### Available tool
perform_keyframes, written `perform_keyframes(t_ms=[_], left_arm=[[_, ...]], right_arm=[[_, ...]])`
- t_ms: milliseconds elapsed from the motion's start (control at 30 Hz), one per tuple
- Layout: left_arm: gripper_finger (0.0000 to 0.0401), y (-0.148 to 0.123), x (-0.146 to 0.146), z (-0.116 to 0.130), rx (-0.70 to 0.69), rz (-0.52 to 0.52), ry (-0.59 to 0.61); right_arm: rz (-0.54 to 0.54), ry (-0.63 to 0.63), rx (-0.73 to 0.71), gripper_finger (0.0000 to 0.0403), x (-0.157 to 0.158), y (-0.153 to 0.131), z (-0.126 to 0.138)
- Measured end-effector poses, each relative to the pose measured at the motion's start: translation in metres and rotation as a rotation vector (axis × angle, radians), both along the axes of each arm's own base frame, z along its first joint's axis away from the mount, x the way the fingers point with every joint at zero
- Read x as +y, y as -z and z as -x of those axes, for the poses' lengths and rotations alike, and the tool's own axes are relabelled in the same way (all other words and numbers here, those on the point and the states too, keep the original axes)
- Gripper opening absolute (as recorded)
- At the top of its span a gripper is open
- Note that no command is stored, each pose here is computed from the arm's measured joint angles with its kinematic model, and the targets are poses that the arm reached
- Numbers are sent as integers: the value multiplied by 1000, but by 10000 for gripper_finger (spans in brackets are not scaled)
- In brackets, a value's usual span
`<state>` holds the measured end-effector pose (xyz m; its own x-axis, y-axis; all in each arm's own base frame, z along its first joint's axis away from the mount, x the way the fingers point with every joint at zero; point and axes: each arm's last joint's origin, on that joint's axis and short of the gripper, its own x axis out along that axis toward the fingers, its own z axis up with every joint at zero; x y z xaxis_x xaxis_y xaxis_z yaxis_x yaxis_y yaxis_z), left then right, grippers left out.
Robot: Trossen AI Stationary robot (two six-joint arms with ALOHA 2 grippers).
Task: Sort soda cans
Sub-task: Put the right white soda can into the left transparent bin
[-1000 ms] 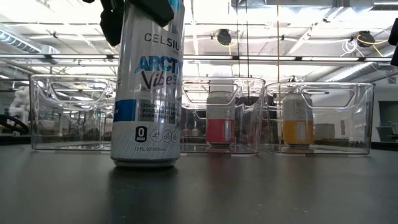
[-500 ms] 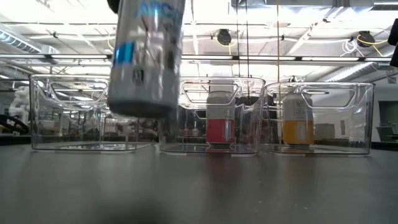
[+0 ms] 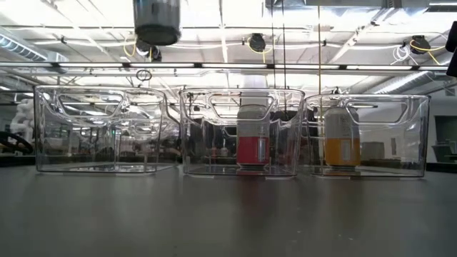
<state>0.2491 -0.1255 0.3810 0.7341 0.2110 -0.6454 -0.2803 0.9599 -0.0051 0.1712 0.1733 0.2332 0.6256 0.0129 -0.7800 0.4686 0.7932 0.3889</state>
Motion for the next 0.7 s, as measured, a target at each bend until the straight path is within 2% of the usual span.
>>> perform_keyframes(t_ms=[133, 233, 467, 700], left_arm=[[277, -3, 24, 24, 46, -57, -78], [277, 5, 42, 39, 80, -89, -122], [277, 53, 77, 70, 105, -98, -216], [277, 84, 106, 88, 69, -99, -214]], right_arm=[[-4, 34, -22, 313, 0, -1, -1], [-4, 66, -40, 313, -1, -1, -1], [-35, 157, -78, 313, -2, -2, -2], [-94, 291, -131, 313, -4, -3, -4]])
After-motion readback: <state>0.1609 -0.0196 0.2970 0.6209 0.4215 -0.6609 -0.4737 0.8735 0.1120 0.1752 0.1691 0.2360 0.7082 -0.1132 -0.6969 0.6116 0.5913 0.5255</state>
